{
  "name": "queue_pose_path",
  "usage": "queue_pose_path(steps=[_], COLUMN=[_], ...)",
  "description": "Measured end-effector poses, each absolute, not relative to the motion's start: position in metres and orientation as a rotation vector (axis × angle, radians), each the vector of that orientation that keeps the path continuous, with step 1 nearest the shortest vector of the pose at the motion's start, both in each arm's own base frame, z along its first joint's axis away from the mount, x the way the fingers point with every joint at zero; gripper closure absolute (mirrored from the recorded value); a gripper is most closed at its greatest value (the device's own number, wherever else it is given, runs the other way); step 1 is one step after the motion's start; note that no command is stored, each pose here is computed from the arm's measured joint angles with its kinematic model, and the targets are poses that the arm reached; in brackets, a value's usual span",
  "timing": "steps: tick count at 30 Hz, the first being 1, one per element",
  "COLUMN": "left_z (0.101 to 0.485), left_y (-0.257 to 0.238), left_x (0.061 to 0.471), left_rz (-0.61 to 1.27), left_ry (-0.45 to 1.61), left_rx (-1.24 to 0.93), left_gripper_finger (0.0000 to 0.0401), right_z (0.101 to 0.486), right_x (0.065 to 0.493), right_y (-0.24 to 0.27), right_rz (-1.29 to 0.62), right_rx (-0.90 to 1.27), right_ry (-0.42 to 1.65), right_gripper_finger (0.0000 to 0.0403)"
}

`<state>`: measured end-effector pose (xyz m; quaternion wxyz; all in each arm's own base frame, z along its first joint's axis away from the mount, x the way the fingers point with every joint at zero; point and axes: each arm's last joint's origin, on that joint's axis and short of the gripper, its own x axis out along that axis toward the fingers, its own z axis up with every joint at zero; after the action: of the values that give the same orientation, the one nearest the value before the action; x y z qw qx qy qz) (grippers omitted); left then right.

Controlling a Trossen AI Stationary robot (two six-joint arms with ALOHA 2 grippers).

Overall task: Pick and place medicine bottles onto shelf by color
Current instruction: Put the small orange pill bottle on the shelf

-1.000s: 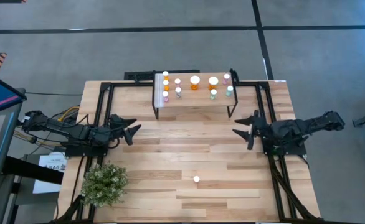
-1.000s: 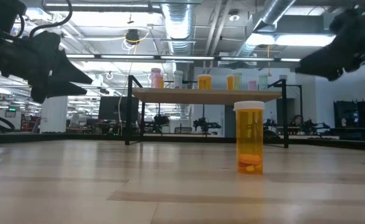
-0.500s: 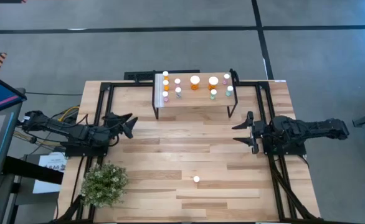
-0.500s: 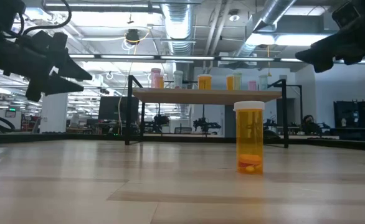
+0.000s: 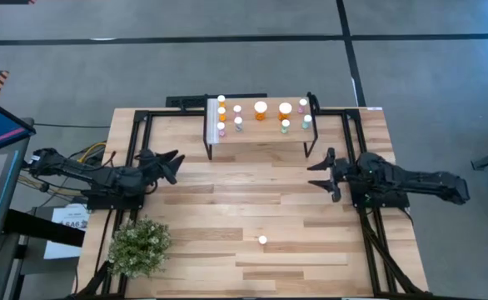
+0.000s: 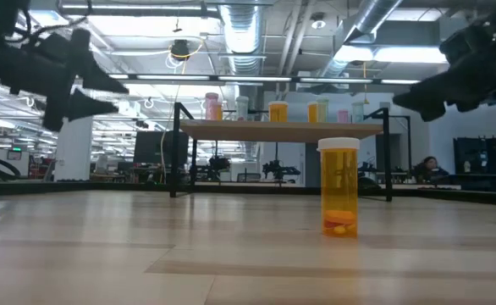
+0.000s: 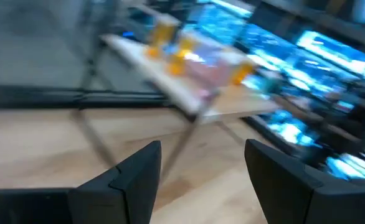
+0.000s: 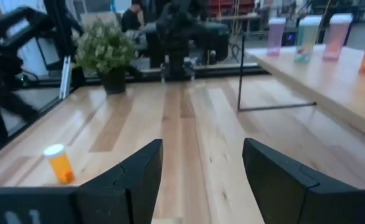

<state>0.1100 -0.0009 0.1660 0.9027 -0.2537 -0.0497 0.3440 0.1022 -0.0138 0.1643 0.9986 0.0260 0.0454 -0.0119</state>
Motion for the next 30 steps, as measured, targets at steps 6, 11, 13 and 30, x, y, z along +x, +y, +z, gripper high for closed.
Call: queue_pose_path(steps=[6, 11, 13, 30], left_z=[0.194, 0.214, 0.222, 0.231], left_y=[-0.005, -0.009, -0.012, -0.068], left_x=[0.115, 0.129, 0.14, 0.306], left_rz=[0.514, 0.518, 0.512, 0.025], left_ry=[-0.164, -0.093, -0.052, 0.457], left_rx=[-0.424, -0.334, -0.296, -0.075], left_gripper_finger=[0.0182, 0.0182, 0.0182, 0.0182], right_z=[0.166, 0.163, 0.163, 0.162], right_x=[0.103, 0.103, 0.103, 0.103], right_y=[-0.016, -0.016, -0.016, -0.016], right_rz=[-0.041, -0.049, -0.05, -0.05], right_rx=[0.018, 0.015, 0.016, 0.016], right_ry=[0.052, 0.08, 0.084, 0.09], right_gripper_finger=[0.0158, 0.0158, 0.0158, 0.0158])
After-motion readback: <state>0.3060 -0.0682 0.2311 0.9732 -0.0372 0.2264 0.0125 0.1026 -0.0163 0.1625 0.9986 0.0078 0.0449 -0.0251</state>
